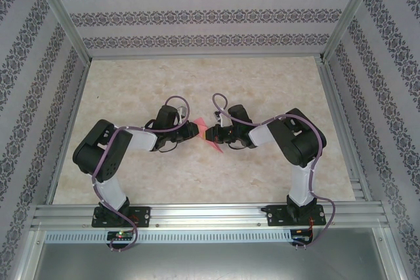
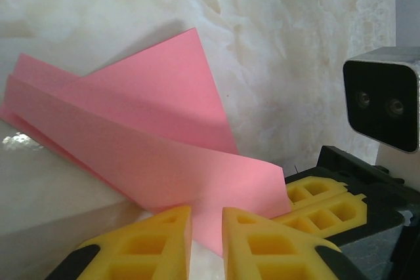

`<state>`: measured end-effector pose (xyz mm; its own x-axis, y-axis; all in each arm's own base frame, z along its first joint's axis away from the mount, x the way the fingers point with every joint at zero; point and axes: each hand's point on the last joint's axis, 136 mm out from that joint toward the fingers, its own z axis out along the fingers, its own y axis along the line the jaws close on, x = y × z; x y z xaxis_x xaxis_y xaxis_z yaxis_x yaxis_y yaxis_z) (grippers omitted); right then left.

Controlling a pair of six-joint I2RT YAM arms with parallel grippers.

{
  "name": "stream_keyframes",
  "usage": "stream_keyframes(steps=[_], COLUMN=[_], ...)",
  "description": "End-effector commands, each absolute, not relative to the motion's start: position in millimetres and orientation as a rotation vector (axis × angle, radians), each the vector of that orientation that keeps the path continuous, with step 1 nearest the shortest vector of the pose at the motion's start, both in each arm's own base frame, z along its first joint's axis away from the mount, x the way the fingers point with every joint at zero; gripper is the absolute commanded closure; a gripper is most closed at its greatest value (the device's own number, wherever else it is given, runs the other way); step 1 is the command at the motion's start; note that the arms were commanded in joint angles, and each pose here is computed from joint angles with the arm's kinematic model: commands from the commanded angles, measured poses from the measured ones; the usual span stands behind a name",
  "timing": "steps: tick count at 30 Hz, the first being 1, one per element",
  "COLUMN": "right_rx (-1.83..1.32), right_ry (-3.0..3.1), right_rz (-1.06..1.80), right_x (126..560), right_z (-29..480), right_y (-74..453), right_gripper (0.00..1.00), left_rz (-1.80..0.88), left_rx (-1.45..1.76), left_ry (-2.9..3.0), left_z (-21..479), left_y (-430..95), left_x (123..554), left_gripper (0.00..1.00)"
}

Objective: Fold a paper plane with a square sheet of paper (pick it up from the middle)

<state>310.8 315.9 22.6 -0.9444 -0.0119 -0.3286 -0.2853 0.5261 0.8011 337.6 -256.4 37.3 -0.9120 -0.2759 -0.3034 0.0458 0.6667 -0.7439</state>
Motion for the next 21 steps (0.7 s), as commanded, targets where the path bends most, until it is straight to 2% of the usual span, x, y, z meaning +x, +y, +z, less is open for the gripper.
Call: stream_keyframes(steps=[1, 13, 21], right_rx=[-0.173, -0.172, -0.165], right_ry=[2.569, 2.61, 2.62], right_rz=[1.317, 1.278, 1.267], right_x=[311, 308, 309], right_z=[3, -6, -8], right_y=[306, 302, 301], right_gripper=[0.98, 0.99, 0.99], left_rz=[-1.161, -1.197, -1.145], left_rx=[-0.139, -0.097, -0.143], left_ry=[2.439, 2.389, 2.459], left_z=[49, 59, 40], left_y=[-267, -272, -268], left_x=[347, 350, 350], left_gripper=[0.8, 0.8, 0.82])
